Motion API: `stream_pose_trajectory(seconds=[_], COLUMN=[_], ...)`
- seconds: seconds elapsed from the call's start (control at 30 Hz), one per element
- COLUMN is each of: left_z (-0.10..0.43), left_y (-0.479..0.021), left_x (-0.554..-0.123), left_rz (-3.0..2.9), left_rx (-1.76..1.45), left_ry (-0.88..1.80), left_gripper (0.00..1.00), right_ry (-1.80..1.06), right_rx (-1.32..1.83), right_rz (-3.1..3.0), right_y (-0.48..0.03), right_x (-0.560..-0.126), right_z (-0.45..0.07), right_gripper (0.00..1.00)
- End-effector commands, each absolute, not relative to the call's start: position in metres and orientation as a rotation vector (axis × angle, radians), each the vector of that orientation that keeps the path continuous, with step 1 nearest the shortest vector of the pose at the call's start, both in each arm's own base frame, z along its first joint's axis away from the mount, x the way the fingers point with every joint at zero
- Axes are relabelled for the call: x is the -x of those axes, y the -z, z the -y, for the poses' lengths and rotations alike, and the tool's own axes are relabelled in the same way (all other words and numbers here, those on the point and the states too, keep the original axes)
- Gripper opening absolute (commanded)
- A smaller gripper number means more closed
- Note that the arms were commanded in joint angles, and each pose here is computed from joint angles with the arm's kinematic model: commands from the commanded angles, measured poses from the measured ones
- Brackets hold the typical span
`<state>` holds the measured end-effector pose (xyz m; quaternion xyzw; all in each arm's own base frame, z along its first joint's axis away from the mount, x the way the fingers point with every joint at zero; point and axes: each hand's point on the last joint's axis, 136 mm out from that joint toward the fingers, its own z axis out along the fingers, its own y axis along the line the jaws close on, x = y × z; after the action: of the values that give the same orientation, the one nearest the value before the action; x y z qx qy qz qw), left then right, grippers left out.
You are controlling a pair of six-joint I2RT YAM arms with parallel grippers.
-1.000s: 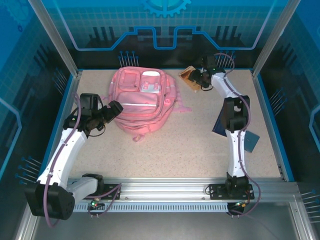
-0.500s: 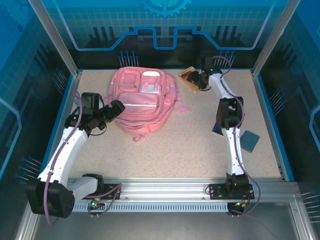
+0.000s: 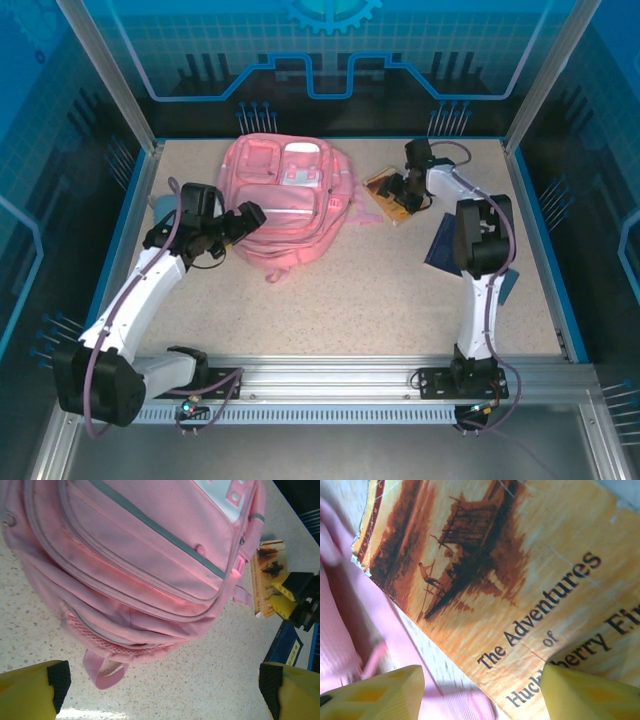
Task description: Pack the student bag
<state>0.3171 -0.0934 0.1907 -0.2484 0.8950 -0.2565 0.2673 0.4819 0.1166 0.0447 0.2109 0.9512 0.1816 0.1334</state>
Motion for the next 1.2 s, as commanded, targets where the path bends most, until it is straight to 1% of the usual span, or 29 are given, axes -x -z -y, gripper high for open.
stream_pose_trajectory(seconds=[0.0,0.27,0.33,0.43,0.5,0.57,0.67,0.73,0.9,0.97,1.17], left_z=[0.107,0.129,0.135,0.143,0.15,0.158,0.172,0.181,0.206,0.215,0.245], left_y=[-0.2,-0.194,-0.194,-0.187,-0.181,-0.178,-0.175,-0.173,-0.164,-0.161,-0.157], left_x=[-0.321,-0.313,-0.311,-0.306,-0.303,-0.302,-0.3,-0.298,-0.292,-0.29,-0.282], left_rz=[-2.393,-2.401,-2.392,-2.405,-2.418,-2.424,-2.447,-2.466,-2.508,-2.521,-2.552], left_rx=[0.643,0.593,0.575,0.56,0.551,0.543,0.509,0.478,0.397,0.373,0.264], left_ry=[0.735,0.741,0.752,0.761,0.773,0.793,0.809,0.804,0.798,0.803,0.81], left_gripper=[0.99,0.99,0.99,0.99,0.99,0.99,0.99,0.99,0.99,0.99,0.99], right_ry=[-0.449,-0.321,-0.297,-0.303,-0.29,-0.266,-0.216,-0.182,-0.23,-0.204,-0.188], right_rx=[-0.658,-0.678,-0.645,-0.559,-0.498,-0.416,-0.275,-0.226,-0.132,-0.093,-0.03], right_rz=[-2.95,-3.028,-3.041,-3.031,-3.011,-2.96,-2.868,-2.84,-2.862,-2.895,-2.966], right_y=[-0.011,0.006,0.004,-0.013,-0.028,-0.051,-0.088,-0.099,-0.1,-0.094,-0.076], right_x=[-0.401,-0.273,-0.251,-0.238,-0.238,-0.249,-0.271,-0.282,-0.3,-0.301,-0.303], right_z=[-0.128,-0.159,-0.169,-0.18,-0.178,-0.174,-0.163,-0.153,-0.135,-0.125,-0.116], right_gripper=[0.66,0.67,0.67,0.66,0.65,0.67,0.72,0.76,0.83,0.84,0.78])
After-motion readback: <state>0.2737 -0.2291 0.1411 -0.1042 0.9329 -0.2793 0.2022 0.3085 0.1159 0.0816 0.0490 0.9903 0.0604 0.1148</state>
